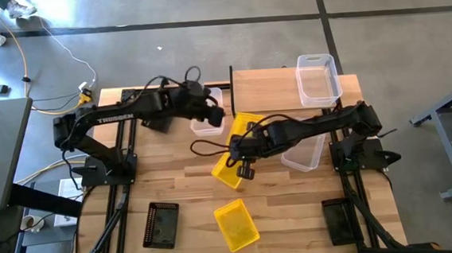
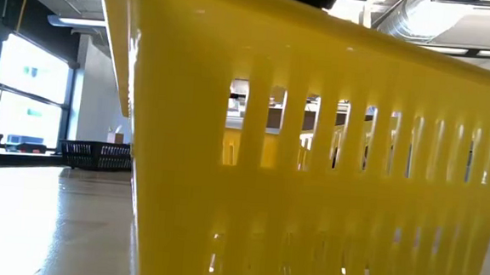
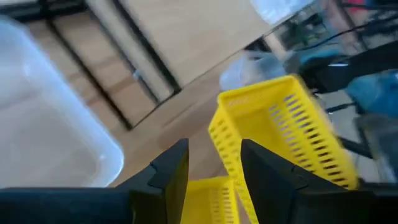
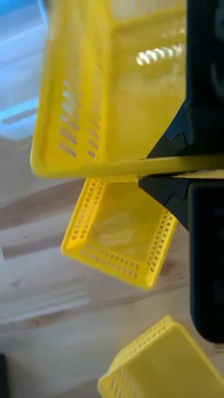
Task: Stack baskets on shelf by color
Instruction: Put the top left yellow bin on the shelf
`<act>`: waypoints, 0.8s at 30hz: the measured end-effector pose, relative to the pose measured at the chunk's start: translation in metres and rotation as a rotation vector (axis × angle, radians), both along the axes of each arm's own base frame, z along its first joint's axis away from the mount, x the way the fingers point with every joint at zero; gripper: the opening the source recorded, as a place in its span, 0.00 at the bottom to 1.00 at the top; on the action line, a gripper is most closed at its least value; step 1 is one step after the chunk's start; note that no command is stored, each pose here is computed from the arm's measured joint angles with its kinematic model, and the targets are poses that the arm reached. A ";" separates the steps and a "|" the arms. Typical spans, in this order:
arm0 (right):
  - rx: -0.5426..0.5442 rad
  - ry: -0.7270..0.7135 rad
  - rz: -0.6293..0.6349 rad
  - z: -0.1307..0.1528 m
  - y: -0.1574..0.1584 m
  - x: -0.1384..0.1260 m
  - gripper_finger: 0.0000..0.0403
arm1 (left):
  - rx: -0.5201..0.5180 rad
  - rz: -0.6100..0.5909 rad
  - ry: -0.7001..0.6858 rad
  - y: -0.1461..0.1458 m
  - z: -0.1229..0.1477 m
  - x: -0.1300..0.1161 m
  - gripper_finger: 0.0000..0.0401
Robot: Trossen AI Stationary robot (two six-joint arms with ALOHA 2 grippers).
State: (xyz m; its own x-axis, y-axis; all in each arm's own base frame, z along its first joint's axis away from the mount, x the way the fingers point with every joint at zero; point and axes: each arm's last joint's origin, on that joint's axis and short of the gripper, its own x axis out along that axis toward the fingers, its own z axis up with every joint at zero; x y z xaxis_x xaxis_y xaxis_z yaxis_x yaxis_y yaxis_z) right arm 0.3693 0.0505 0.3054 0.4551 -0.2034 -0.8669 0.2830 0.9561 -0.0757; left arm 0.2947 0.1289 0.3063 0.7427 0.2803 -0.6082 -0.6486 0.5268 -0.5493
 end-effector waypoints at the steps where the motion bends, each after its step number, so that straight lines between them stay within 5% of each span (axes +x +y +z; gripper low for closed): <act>1: -0.001 -0.002 -0.014 0.002 0.000 -0.002 0.00 | 0.011 -0.012 -0.003 0.003 0.002 -0.003 0.34; 13: -0.097 -0.140 -0.109 0.042 -0.009 -0.028 0.00 | 0.221 -0.113 -0.010 0.015 0.024 -0.026 0.34; 24: -0.359 -0.157 -0.203 0.086 -0.025 -0.085 0.00 | 0.355 -0.209 0.039 0.013 0.026 -0.029 0.34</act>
